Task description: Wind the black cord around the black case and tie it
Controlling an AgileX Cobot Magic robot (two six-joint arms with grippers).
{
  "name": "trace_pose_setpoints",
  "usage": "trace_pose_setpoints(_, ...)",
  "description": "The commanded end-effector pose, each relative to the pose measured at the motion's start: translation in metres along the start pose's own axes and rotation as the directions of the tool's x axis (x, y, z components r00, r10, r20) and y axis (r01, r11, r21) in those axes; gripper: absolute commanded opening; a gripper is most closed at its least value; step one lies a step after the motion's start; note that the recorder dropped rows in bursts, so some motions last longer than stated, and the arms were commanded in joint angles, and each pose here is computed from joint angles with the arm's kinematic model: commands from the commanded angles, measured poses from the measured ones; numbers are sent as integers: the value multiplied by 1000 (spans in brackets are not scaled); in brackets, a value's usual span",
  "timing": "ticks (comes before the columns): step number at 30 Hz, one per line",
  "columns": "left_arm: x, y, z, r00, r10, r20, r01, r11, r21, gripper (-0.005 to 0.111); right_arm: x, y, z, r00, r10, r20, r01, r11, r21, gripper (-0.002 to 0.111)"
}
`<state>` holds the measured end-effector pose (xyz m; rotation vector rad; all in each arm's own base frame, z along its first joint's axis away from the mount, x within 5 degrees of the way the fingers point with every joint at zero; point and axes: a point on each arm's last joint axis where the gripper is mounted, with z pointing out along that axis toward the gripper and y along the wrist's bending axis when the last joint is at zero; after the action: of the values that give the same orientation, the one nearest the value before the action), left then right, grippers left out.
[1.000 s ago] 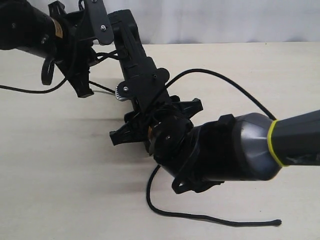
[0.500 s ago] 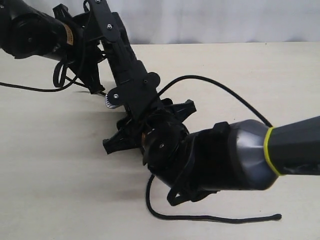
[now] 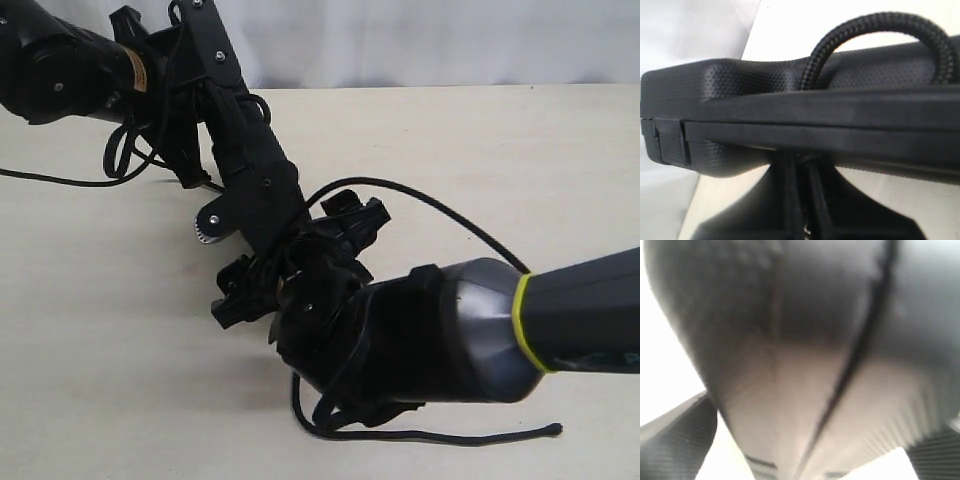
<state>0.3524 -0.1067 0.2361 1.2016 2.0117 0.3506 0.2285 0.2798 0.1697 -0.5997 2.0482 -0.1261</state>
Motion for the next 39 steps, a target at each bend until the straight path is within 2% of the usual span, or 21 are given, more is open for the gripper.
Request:
trace_pose_setpoints(1, -2, -4, 0, 1000, -2, 14, 2, 1000, 6, 0, -6, -8, -12, 999, 21, -29, -22, 1000, -10, 90)
trace_pose_setpoints(4, -2, -4, 0, 1000, -2, 14, 2, 1000, 6, 0, -13, -10, -23, 998, 41, -41, -44, 996, -77, 89)
trace_pose_setpoints(13, -2, -4, 0, 1000, 0, 15, 0, 1000, 4, 0, -17, -24, -51, 985, 17, -171, -42, 989, -142, 89)
trace_pose_setpoints(20, -2, -4, 0, 1000, 0, 17, 0, 1000, 4, 0, -34, -27, -92, 994, -5, -105, -22, 967, -256, 89)
trace_pose_setpoints(24, -2, -4, 0, 1000, 0, 17, 0, 1000, 4, 0, -42, -41, -118, 996, -1, -93, -29, 944, -329, 89)
trace_pose_setpoints(27, -2, -4, 0, 1000, 0, 17, 0, 1000, 4, 0, -50, -60, -131, 997, 40, -67, -60, 938, -342, 89)
trace_pose_setpoints(29, -3, -3, 0, 1000, 0, 19, 0, 1000, 3, 0, -56, -81, -136, 994, 101, -40, -109, 941, -319, 84)
trace_pose_setpoints(31, -3, -3, 0, 1000, -2, 19, 2, 1000, 3, 0, -62, -101, -133, 983, 181, -19, -178, 939, -293, 76)
trace_pose_setpoints(32, -3, -3, 0, 1000, -2, 19, 2, 1000, 3, 0, -66, -121, -124, 964, 266, -7, -258, 927, -271, 69)
trace_pose_setpoints(35, -3, -3, 0, 1000, -2, 19, 2, 1000, 3, 0, -76, -160, -98, 923, 377, -79, -385, 893, -233, 57)
trace_pose_setpoints(37, -3, -3, 0, 1000, -2, 19, 2, 1000, 3, 0, -90, -176, -75, 909, 370, -192, -413, 859, -303, 52)
trace_pose_setpoints(38, -3, -3, 0, 1000, -2, 19, 2, 1000, 3, 0, -100, -180, -59, 897, 349, -270, -437, 792, -426, 52)
trace_pose_setpoints(39, -3, -3, 0, 1000, -2, 19, 2, 1000, 3, 0, -105, -183, -50, 889, 342, -304, -454, 743, -491, 52)
